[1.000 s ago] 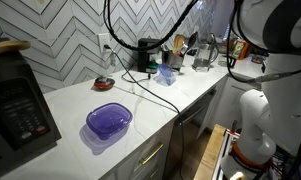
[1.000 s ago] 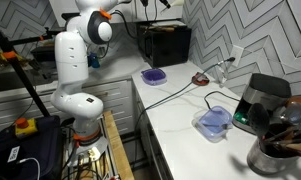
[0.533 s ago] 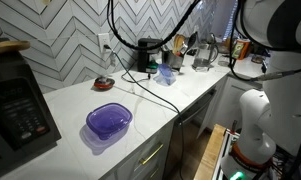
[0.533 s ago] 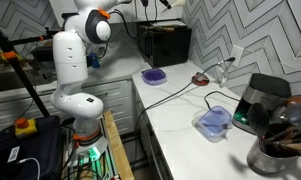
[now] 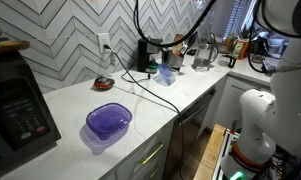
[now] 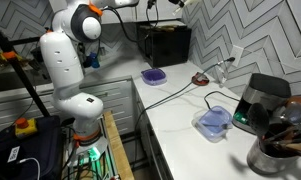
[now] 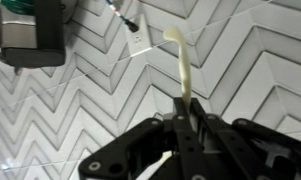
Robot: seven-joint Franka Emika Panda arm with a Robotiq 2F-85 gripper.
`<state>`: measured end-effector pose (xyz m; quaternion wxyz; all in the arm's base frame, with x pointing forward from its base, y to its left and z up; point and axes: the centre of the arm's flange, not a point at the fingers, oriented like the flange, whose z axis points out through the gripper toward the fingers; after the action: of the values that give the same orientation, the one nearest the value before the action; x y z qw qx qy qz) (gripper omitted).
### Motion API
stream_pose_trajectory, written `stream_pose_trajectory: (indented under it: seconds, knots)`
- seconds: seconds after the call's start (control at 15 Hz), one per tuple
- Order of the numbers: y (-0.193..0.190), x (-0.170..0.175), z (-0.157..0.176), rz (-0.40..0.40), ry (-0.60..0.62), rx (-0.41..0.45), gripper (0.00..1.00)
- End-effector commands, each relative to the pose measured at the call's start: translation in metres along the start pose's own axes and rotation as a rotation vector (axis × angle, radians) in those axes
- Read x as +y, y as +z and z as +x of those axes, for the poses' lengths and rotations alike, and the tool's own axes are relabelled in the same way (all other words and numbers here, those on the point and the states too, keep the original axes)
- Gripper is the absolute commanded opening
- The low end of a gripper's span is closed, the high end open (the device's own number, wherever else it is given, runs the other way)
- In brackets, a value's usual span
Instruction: Pick the white utensil and put it in the metal utensil holding bucket
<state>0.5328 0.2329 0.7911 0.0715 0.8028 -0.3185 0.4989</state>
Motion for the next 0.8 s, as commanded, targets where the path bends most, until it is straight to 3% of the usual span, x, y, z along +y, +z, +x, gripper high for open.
stream_pose_trajectory:
  seconds: [0.0, 0.2, 0.33, 0.4, 0.53, 0.6, 0.73]
  knots:
    - [-0.011, 0.083, -0.030, -0.195, 0.086, 0.032, 0.02]
    - [-0.018, 0.127, -0.046, -0.394, 0.156, 0.052, 0.02]
    - [-0.031, 0.157, -0.065, -0.503, 0.239, 0.020, 0.02]
    - [-0.020, 0.109, -0.039, -0.450, 0.173, 0.051, 0.09]
    - [-0.030, 0.128, -0.053, -0.495, 0.202, 0.053, 0.09]
    - [-0.032, 0.133, -0.055, -0.498, 0.205, 0.055, 0.02]
    - [-0.025, 0.131, -0.041, -0.629, 0.204, 0.184, 0.02]
